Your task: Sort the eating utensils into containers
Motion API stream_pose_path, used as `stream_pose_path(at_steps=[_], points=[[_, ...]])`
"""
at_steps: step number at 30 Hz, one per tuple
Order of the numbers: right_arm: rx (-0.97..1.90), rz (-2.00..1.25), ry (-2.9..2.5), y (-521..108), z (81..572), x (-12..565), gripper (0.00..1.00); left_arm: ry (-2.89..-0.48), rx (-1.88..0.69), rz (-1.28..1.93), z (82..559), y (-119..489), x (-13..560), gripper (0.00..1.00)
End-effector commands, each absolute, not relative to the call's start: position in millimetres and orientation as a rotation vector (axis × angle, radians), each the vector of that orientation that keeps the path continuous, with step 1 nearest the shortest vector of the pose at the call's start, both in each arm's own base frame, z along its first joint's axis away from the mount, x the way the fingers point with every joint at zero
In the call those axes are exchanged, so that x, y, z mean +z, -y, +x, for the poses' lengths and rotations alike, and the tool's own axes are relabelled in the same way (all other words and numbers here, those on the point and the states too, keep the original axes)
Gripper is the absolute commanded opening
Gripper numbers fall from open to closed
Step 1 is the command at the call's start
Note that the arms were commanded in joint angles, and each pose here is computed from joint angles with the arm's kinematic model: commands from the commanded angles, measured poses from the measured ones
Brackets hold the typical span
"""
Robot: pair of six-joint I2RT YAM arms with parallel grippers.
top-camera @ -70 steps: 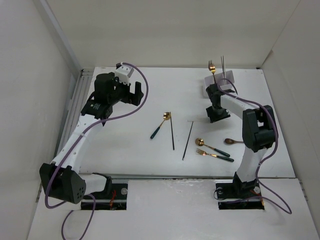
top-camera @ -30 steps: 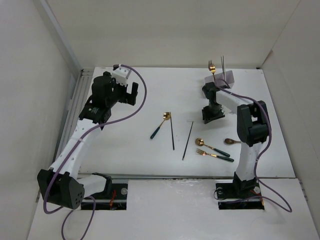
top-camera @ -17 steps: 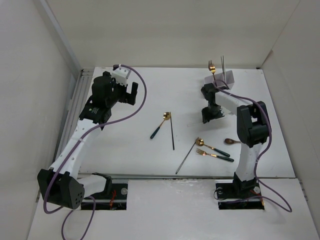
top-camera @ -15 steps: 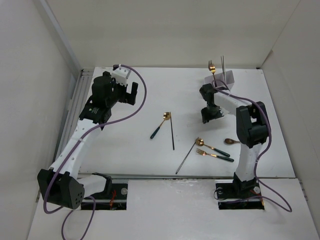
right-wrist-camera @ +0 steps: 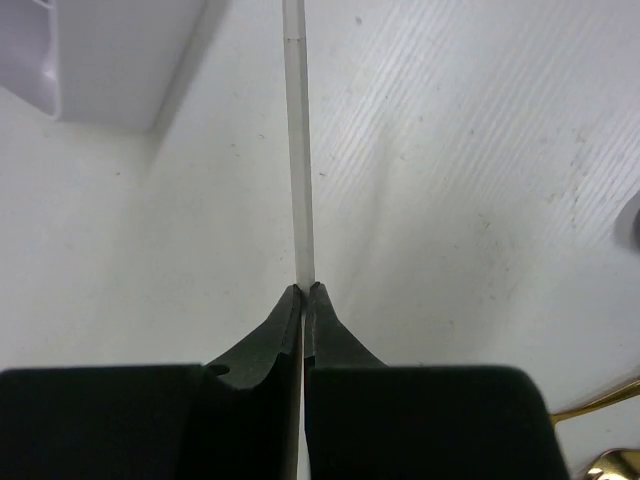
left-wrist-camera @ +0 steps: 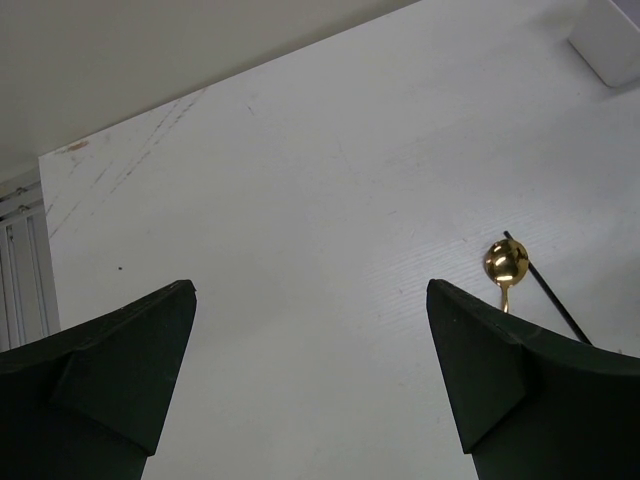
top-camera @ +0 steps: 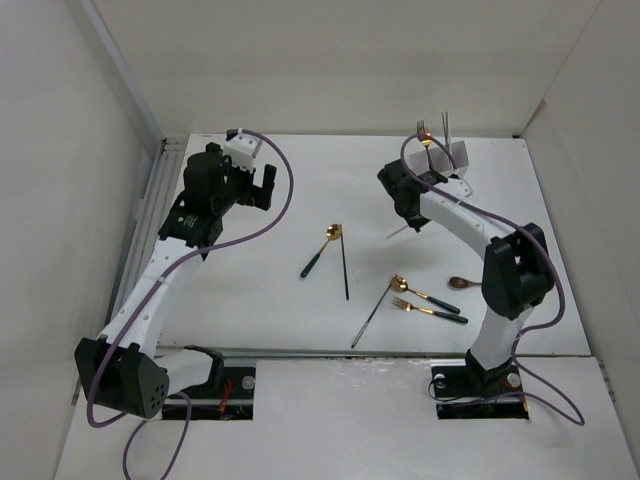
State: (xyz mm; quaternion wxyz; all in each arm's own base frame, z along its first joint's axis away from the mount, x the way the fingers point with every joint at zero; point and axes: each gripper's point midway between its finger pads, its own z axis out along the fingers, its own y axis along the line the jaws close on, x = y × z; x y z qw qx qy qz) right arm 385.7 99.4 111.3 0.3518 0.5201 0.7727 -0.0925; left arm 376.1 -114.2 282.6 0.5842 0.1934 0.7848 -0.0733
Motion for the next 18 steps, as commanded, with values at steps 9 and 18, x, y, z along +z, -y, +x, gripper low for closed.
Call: stream_pose_path(at_steps=[9,18], points=[[-0.315,0.697,-1.755,-105,417,242,0.0,-1.779,-0.194,0.459,380,121,300,1.0],[-0.24,0.206,-1.625,-56,510,337,0.0,-1.801,-0.215,0.452,383,124,293,1.0]])
